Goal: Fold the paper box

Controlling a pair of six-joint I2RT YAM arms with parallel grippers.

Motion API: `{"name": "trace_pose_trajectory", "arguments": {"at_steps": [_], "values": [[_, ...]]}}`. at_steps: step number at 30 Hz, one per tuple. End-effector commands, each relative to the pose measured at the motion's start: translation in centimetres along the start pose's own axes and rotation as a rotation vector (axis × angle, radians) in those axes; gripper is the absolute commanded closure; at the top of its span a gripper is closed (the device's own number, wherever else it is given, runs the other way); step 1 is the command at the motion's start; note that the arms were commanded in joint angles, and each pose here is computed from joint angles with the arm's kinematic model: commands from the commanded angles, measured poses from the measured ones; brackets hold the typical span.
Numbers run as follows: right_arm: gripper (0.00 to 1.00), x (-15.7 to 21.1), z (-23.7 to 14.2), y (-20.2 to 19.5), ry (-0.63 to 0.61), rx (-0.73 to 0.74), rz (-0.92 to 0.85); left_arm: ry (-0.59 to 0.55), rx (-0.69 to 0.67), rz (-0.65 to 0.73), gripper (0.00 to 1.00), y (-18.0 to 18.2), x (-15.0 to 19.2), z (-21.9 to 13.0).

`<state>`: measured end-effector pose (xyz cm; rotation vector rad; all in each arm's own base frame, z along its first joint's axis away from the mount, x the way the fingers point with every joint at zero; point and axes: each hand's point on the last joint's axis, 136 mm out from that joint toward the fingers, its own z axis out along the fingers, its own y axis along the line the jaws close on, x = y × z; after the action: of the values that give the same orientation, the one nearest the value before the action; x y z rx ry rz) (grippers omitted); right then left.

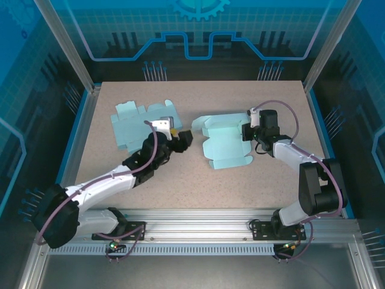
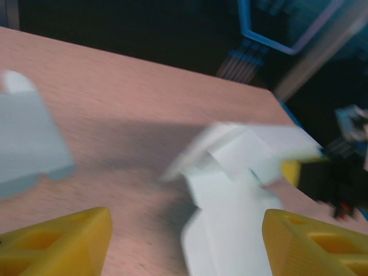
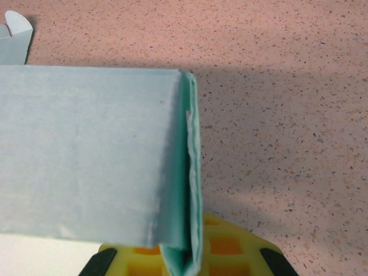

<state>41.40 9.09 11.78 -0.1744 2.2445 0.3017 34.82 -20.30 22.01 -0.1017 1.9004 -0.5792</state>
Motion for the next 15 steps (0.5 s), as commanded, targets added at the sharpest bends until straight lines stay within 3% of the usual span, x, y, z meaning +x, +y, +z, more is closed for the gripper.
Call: {"name": "trace_pose_trajectory", "arguments": {"at_steps": [1, 7, 15], "values": [[1.00, -1.1, -0.6, 0.3, -0.041, -0.017, 0.009, -0.011, -0.185, 0.050, 0.30, 4.3, -1.8, 0.5], [1.00, -1.1, -0.6, 0.3, -0.041, -0.018, 0.010, 0.022, -0.189, 0.142, 0.32, 4.9, -2.2, 4.6], [1.00, -1.1, -0.5, 0.3, -0.037, -0.019, 0.011, 0.104, -0.077, 0.175, 0.33, 3.2, 0.0, 11.2]]}}
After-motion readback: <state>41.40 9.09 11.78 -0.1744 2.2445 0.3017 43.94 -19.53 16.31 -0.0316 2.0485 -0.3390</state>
